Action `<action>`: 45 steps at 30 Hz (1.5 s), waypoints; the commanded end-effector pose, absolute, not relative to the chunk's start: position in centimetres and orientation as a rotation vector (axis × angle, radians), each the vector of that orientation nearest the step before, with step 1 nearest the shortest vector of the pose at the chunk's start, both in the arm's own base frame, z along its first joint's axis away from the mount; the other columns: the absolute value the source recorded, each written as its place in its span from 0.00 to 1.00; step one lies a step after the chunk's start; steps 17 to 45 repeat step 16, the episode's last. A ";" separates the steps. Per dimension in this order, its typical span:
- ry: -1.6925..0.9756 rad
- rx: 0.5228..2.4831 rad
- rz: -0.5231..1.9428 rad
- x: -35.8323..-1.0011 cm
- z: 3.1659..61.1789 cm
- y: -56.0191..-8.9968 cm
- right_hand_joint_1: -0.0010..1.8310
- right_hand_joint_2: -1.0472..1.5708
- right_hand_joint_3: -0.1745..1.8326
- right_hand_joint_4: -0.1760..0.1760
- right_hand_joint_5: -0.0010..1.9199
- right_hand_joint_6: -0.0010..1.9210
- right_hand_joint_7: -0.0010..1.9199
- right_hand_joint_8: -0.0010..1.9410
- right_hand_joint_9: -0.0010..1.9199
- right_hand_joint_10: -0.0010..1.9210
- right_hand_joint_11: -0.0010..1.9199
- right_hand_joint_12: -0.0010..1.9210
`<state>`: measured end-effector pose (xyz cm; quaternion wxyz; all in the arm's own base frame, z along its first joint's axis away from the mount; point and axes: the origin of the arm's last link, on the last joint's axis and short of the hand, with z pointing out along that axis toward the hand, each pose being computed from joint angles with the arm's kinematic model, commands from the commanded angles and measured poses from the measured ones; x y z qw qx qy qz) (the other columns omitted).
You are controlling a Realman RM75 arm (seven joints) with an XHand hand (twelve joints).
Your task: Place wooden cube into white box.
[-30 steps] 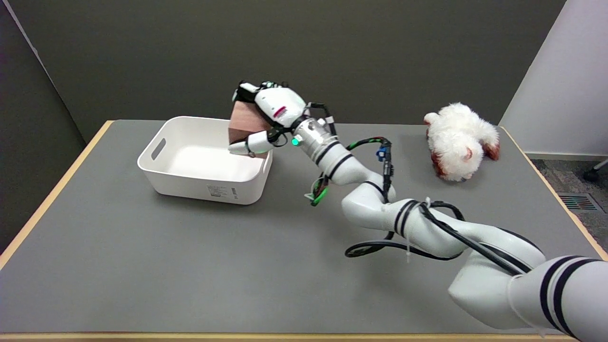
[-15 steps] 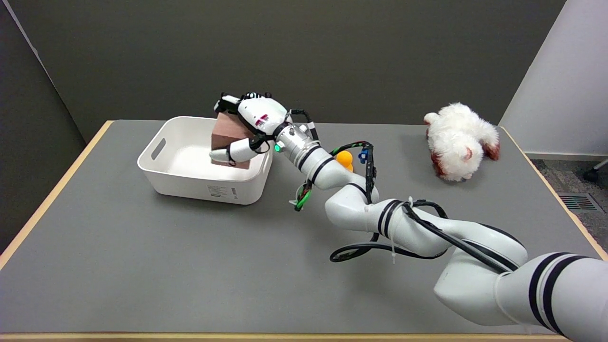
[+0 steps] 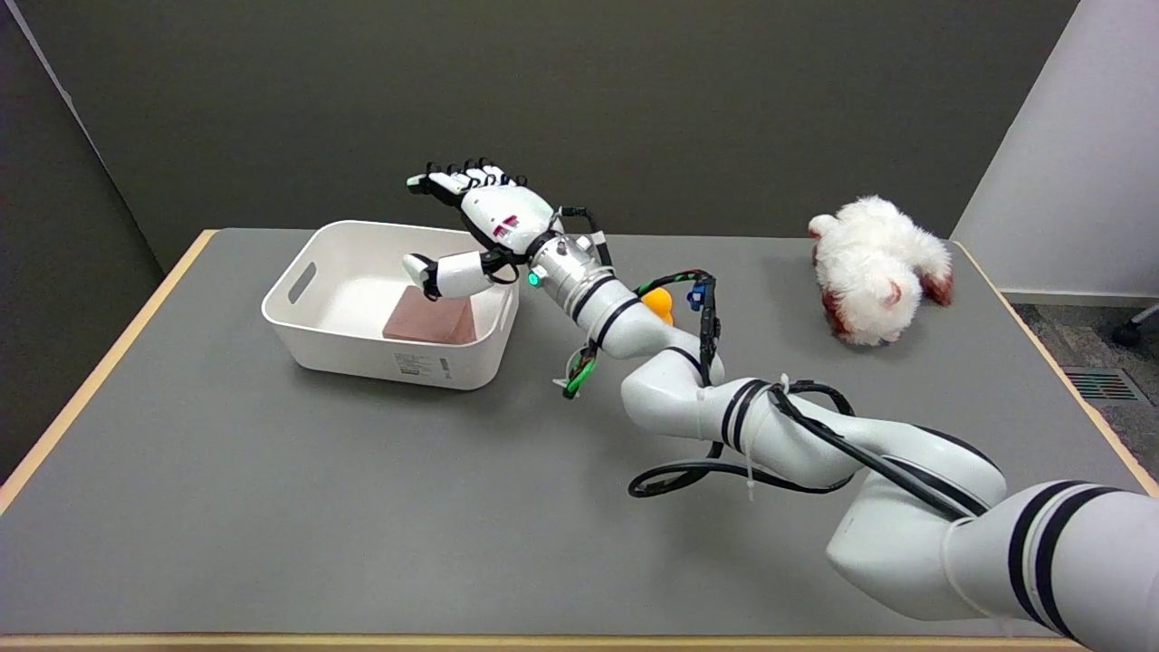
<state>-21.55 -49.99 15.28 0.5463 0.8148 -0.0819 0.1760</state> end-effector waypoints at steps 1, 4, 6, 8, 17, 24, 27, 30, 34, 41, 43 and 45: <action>-0.172 1.810 0.578 -19.3 21.1 -48.8 0.18 0.63 0.53 0.67 0.10 0.22 0.14 0.17 0.05 0.30 0.00 0.39; -0.190 1.707 0.660 -18.6 25.7 -47.6 0.17 0.62 0.57 0.66 0.10 0.24 0.14 0.19 0.05 0.31 0.00 0.39; -0.232 1.636 0.734 -18.3 28.9 -46.5 0.18 0.64 0.51 0.65 0.11 0.21 0.15 0.16 0.05 0.30 0.00 0.40; -0.282 1.547 0.845 -17.9 32.7 -45.1 0.17 0.63 0.55 0.64 0.10 0.23 0.14 0.18 0.05 0.31 0.00 0.40; -0.392 1.244 1.189 -19.0 45.2 -37.8 0.14 0.64 0.57 0.58 0.06 0.20 0.08 0.15 0.02 0.26 0.00 0.35; -0.392 1.244 1.189 -19.0 45.2 -37.8 0.14 0.64 0.57 0.58 0.06 0.20 0.08 0.15 0.02 0.26 0.00 0.35; -0.392 1.244 1.189 -19.0 45.2 -37.8 0.14 0.64 0.57 0.58 0.06 0.20 0.08 0.15 0.02 0.26 0.00 0.35; -0.392 1.244 1.189 -19.0 45.2 -37.8 0.14 0.64 0.57 0.58 0.06 0.20 0.08 0.15 0.02 0.26 0.00 0.35; -0.392 1.244 1.189 -19.0 45.2 -37.8 0.14 0.64 0.57 0.58 0.06 0.20 0.08 0.15 0.02 0.26 0.00 0.35; -0.392 1.244 1.189 -19.0 45.2 -37.8 0.14 0.64 0.57 0.58 0.06 0.20 0.08 0.15 0.02 0.26 0.00 0.35; -0.392 1.244 1.189 -19.0 45.2 -37.8 0.14 0.64 0.57 0.58 0.06 0.20 0.08 0.15 0.02 0.26 0.00 0.35; -0.392 1.244 1.189 -19.0 45.2 -37.8 0.14 0.64 0.57 0.58 0.06 0.20 0.08 0.15 0.02 0.26 0.00 0.35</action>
